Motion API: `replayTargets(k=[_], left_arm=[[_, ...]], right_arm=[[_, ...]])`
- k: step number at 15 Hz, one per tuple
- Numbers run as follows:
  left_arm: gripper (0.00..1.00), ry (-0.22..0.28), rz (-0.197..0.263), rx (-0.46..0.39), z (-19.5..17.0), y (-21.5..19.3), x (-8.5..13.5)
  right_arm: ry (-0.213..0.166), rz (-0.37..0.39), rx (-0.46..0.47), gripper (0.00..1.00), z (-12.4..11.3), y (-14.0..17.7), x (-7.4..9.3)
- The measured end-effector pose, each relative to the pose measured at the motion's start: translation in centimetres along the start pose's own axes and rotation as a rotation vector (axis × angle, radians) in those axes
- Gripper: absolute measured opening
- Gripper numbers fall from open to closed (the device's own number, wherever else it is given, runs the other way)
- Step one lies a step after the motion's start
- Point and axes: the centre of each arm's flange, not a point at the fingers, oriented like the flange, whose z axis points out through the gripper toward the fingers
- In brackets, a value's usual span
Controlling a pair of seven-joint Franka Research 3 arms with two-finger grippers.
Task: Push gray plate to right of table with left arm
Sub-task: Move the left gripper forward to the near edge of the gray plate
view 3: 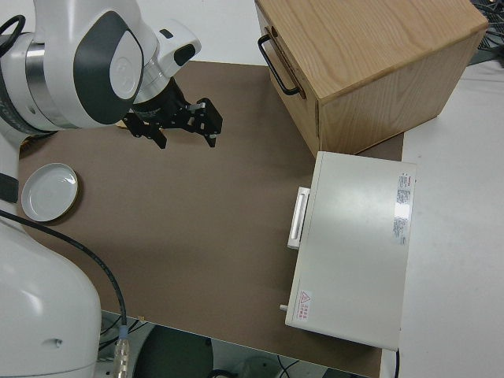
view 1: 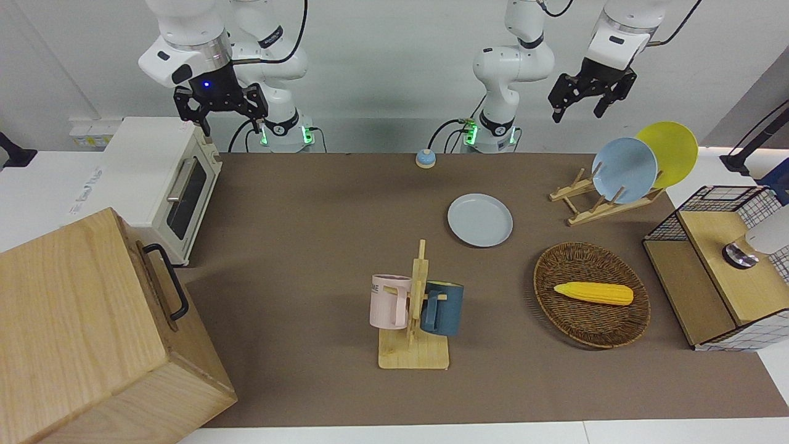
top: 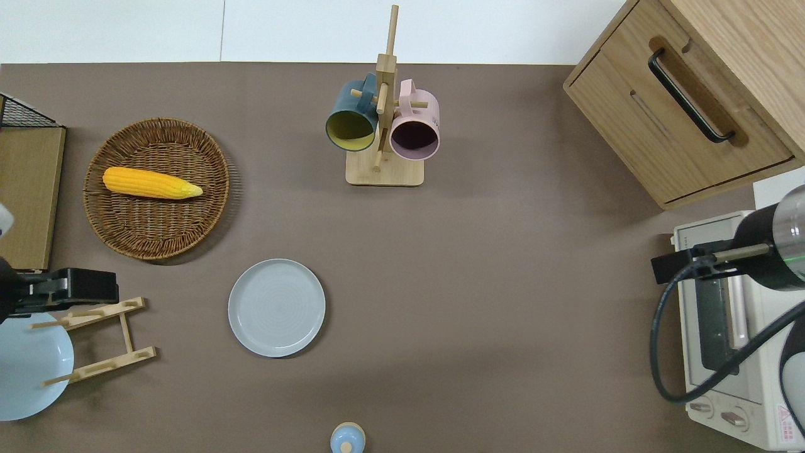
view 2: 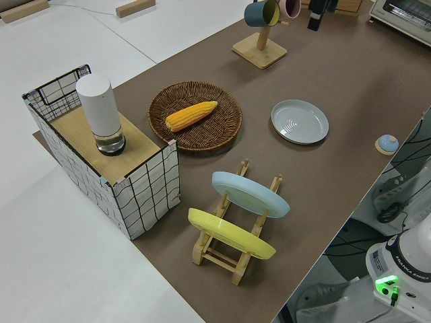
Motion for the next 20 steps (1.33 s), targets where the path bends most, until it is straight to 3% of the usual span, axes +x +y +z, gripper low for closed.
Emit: replayTargets(k=[10, 20], left_arm=[[1.0, -0.004, -0.031, -0.005, 0.0, -1.7, -0.1], [1.0, -0.074, 0.003, -0.017, 9.4, -1.1, 0.1]], right_arm=[[0.0, 0.0, 0.0, 1.0, 0.0, 0.0, 0.0], [0.0, 0.0, 0.0, 1.0, 0.0, 0.0, 0.0]])
